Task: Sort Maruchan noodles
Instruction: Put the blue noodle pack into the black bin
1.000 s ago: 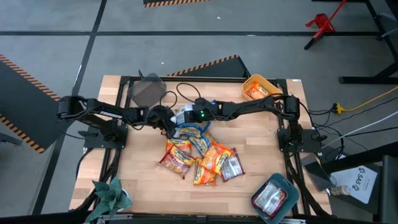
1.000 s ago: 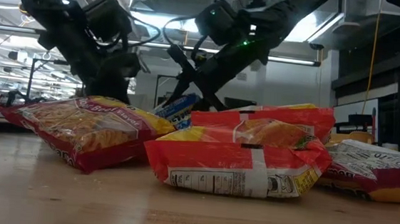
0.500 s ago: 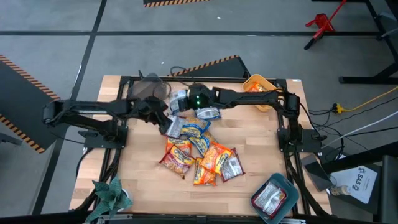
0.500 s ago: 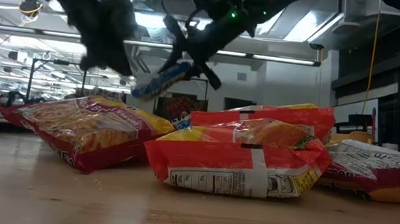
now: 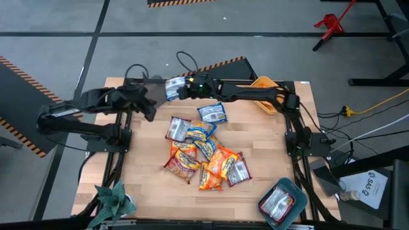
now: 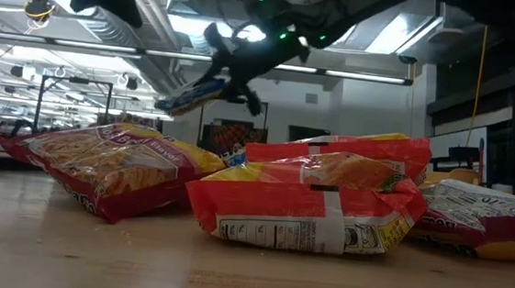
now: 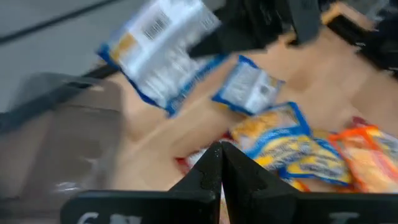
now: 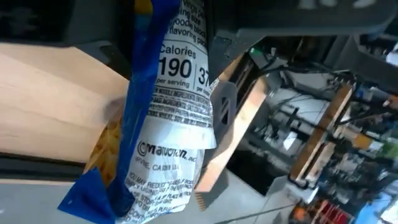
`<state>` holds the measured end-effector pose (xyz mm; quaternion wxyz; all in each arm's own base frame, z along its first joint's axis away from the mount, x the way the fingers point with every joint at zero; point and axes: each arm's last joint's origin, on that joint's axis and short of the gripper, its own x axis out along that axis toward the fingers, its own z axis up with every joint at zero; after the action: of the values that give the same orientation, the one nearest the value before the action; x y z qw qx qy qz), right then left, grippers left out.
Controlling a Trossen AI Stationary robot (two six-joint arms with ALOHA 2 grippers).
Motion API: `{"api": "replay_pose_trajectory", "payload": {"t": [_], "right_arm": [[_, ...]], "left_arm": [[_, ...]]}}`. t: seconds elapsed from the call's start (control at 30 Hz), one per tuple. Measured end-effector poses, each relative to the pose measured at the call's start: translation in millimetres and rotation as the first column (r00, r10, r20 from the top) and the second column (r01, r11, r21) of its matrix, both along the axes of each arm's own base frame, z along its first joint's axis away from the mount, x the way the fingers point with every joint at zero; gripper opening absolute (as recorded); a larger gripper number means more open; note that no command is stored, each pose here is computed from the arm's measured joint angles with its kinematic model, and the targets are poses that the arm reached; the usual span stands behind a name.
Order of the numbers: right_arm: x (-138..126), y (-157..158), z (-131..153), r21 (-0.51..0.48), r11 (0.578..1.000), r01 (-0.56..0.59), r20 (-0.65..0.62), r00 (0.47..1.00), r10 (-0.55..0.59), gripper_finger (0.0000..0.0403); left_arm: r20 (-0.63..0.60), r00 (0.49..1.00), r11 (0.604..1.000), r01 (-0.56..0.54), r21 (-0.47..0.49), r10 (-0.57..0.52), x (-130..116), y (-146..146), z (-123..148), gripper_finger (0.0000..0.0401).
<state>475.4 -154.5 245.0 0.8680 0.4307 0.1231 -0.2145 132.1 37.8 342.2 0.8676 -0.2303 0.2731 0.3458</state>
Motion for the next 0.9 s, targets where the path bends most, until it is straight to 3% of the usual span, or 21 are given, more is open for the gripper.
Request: {"api": "replay_pose_trajectory", "payload": {"t": [0.2,0.4,0.47,0.67,0.9], "right_arm": [[40,-12,15,-0.093,0.993,-0.071,0.057,0.995,0.077,0.0091],[73,-26,3,-0.17,0.98,-0.098,0.031,0.994,0.105,0.0091],[76,-27,-6,-0.185,0.979,-0.091,0.076,0.991,0.106,0.0091],[76,-41,-39,-0.195,0.98,-0.039,-0.001,0.999,0.039,0.0091],[74,-44,-42,-0.285,0.958,0.009,-0.069,0.997,-0.03,0.0106]], "left_arm": [[0.014,0.999,0.999,-0.036,0.033,0.036,-9,0,3,0.0],[0.013,0.999,0.998,-0.048,0.044,0.048,-10,0,4,0.0],[0.014,0.999,0.998,-0.049,0.045,0.048,-10,0,4,0.0],[0.014,0.999,0.998,-0.05,0.046,0.049,-10,0,4,0.0],[0.009,0.999,0.998,-0.045,0.051,0.045,-10,0,4,0.0]]}}
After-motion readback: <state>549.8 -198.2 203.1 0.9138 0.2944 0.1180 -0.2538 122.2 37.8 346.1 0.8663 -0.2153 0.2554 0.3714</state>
